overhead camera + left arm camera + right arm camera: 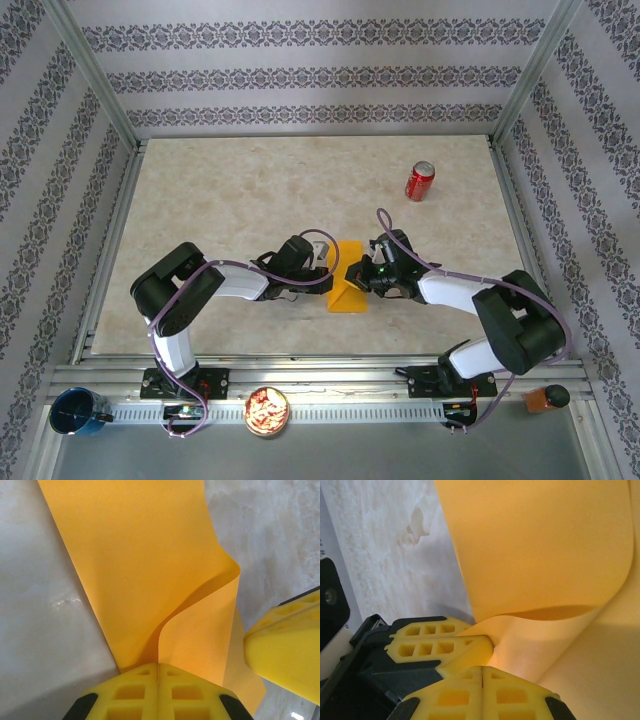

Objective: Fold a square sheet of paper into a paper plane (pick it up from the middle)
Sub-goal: Fold the triangle a second time at the center of the table.

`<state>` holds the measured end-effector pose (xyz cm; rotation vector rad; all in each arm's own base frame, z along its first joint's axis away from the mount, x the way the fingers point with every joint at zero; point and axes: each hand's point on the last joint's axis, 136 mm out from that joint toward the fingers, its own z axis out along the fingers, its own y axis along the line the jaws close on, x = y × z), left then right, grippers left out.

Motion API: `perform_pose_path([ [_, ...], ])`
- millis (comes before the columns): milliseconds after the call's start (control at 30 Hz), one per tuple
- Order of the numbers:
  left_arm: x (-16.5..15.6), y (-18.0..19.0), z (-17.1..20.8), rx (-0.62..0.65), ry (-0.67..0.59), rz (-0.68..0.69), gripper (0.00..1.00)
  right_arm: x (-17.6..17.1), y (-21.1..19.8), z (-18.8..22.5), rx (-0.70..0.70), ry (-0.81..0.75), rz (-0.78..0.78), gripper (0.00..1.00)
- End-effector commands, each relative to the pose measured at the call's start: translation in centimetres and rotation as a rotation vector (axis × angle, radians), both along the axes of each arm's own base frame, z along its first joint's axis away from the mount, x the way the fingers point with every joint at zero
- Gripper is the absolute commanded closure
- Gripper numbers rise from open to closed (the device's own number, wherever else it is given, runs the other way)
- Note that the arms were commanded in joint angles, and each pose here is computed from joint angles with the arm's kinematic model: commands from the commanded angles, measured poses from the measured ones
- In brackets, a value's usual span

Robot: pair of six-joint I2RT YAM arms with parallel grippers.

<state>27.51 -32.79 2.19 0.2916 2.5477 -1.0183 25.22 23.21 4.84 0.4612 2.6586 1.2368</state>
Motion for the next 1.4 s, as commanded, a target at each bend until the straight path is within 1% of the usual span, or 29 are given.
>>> perform_pose_path([
  [0, -0.2, 0.1, -0.3, 0.002, 0.004, 0.009, 1.00, 0.5, 0.6, 0.0, 0.032, 0.003, -0.003, 1.00],
  [467, -0.1, 0.0, -0.2, 0.000, 0.004, 0.002, 1.00, 0.2, 0.6, -1.8, 0.030, 0.041, 0.008, 1.00],
  [700, -0.2, 0.1, -0.3, 0.012, 0.004, -0.002, 1.00, -0.9, -0.9, -4.1, -0.002, 0.083, -0.020, 1.00],
  [833, -0.2, 0.1, -0.4, 0.013, 0.005, -0.003, 1.00, -1.5, -1.3, -4.7, -0.009, 0.098, -0.025, 0.99],
  [933, -0.2, 0.1, -0.4, 0.013, 0.006, -0.003, 1.00, -1.2, -1.0, -4.1, 0.015, 0.094, -0.026, 0.99],
  [1033, -0.2, 0.1, -0.3, 0.014, 0.006, -0.004, 1.00, -0.2, -0.6, -2.1, 0.044, 0.051, -0.025, 0.98],
  [1133, -0.2, 0.1, -0.2, 0.015, 0.004, -0.004, 1.00, 1.0, -0.8, -0.3, 0.041, 0.007, -0.021, 0.97],
  [1233, -0.2, 0.1, -0.3, 0.016, 0.008, -0.006, 1.00, 1.8, -1.5, -0.3, 0.037, 0.006, -0.033, 0.98],
  [1367, -0.2, 0.0, -0.3, 0.017, 0.009, -0.012, 1.00, 1.9, -1.6, -1.8, 0.021, 0.037, -0.024, 0.98],
])
